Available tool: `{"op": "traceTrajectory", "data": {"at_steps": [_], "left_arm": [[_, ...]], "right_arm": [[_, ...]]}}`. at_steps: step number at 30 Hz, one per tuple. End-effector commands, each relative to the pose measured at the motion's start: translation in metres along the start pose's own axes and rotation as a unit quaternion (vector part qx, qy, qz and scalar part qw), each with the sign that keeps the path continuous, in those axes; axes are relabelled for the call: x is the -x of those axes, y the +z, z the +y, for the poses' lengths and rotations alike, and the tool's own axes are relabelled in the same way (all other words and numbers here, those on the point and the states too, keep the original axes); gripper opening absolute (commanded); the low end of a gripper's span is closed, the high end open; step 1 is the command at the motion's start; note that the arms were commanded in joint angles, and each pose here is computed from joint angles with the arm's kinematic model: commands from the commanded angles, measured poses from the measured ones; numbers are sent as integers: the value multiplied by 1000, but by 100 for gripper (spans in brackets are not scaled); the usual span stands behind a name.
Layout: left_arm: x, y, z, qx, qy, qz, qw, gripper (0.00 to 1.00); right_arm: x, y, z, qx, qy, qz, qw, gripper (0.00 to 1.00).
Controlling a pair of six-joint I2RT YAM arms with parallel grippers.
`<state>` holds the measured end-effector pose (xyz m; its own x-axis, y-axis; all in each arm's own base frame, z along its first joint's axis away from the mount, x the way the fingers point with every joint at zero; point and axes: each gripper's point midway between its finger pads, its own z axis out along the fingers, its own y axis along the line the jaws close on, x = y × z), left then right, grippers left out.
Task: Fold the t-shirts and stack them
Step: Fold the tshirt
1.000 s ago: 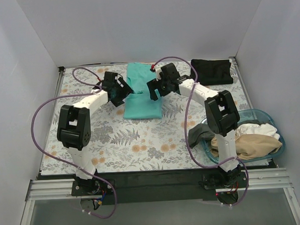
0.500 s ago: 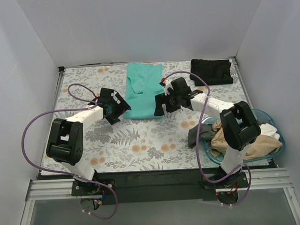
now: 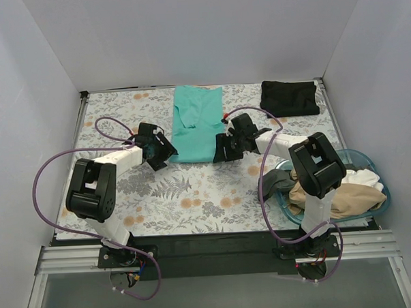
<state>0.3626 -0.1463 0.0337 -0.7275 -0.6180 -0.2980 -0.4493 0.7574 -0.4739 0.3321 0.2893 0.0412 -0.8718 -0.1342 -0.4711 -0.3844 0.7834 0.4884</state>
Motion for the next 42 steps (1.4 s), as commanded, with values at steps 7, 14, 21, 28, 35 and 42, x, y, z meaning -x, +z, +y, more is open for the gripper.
{"op": "traceTrajectory", "data": {"at_steps": [7,14,21,28,35,42], "left_arm": [[-8,17,7,7,6,26,1000,36],[-24,16,16,3,3,47,999,0],[-44,-9,38,3,-5,39,999,0],[-89,-46,58,-17,2,43,999,0],[-125,-90,71,-31,-6,34,999,0],[-139,-135,61,-86,-20,59,994,0]], "right_arm": [[7,14,-9,-19,28,-11,999,42],[-7,7,-5,-4,28,3,1000,9],[-40,-14,-1,7,23,18,1000,1],[-87,-43,18,35,-4,35,999,1],[-144,-71,39,43,-11,49,998,1],[-179,-113,60,61,-30,72,995,1]]}}
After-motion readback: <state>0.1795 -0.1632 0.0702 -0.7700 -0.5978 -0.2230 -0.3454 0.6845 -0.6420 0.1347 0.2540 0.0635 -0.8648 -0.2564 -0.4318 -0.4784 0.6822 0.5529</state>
